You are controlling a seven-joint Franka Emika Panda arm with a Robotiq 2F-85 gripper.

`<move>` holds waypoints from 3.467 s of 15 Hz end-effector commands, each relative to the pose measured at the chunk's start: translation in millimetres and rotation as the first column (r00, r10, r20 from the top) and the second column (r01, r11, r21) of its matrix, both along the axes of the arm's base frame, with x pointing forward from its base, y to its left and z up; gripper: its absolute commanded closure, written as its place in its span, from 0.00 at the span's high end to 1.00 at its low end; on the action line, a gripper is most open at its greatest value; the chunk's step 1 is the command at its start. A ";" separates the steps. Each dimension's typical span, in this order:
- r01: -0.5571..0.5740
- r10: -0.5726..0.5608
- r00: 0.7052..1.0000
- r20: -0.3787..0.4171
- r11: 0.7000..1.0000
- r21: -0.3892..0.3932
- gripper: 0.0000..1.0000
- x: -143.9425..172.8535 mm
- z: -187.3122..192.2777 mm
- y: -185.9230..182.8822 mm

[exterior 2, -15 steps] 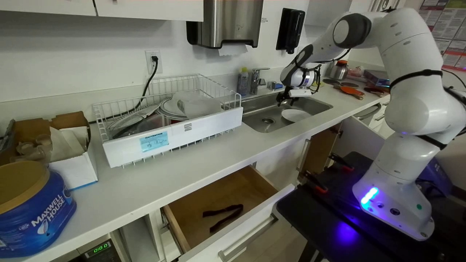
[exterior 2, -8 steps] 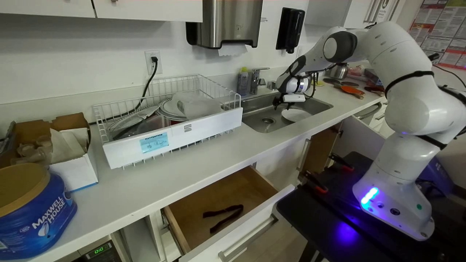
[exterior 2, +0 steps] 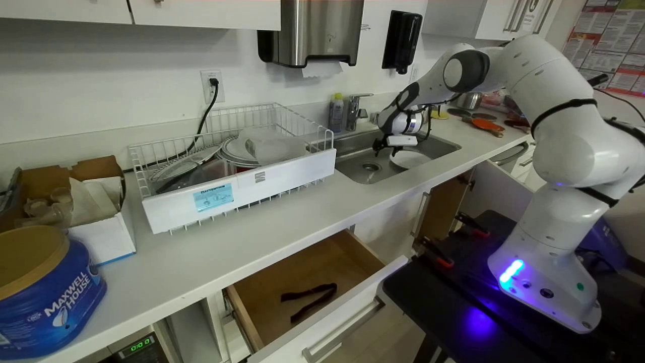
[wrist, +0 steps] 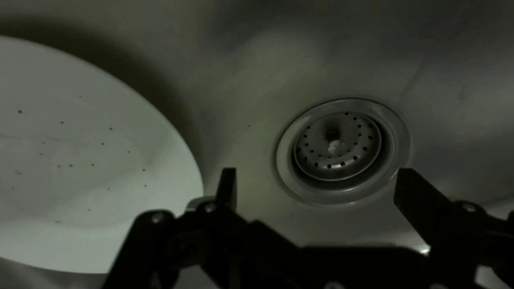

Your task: Remove the plug from the sink drain

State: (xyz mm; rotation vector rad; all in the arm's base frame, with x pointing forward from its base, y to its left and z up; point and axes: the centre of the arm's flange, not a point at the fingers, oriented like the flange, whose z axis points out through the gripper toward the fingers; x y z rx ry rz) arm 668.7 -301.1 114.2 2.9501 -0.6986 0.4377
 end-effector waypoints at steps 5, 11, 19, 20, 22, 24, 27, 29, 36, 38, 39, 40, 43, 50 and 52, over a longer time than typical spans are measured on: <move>0.008 -0.008 1.000 -0.007 1.000 -0.020 0.85 40.0 -24.2 -3.8; -0.005 0.004 0.999 -0.046 1.000 -0.012 0.80 57.1 -45.9 -5.9; -0.021 0.019 0.999 -0.042 0.999 -0.034 0.73 77.9 -70.1 -1.9; -0.022 0.021 0.999 -0.042 0.999 -0.036 0.70 79.3 -72.8 -0.8; -0.029 0.027 0.999 -0.043 0.999 -0.040 0.68 82.1 -77.9 1.3; -0.029 0.027 0.999 -0.047 0.999 -0.045 0.65 84.9 -82.8 3.1; -0.031 0.029 0.998 -0.047 0.998 -0.047 0.60 89.3 -87.5 4.9; -0.032 0.030 0.998 -0.052 0.998 -0.046 0.59 90.8 -91.8 7.4; -0.036 0.032 0.997 -0.072 0.998 -0.046 0.42 91.7 -103.3 9.3; -0.035 0.032 0.997 -0.070 0.998 -0.046 0.22 91.8 -103.2 9.3; -0.035 0.032 0.997 -0.070 0.998 -0.045 0.15 91.9 -102.9 9.5; -0.035 0.032 0.997 -0.069 0.998 -0.046 0.06 91.9 -102.9 9.8; -0.037 0.033 0.997 -0.070 0.998 -0.048 0.05 92.3 -103.1 10.4; -0.041 0.039 0.998 -0.050 0.998 -0.043 0.05 60.0 -50.0 18.1; -0.059 0.057 0.996 -0.069 0.998 -0.035 0.05 45.0 -28.5 18.9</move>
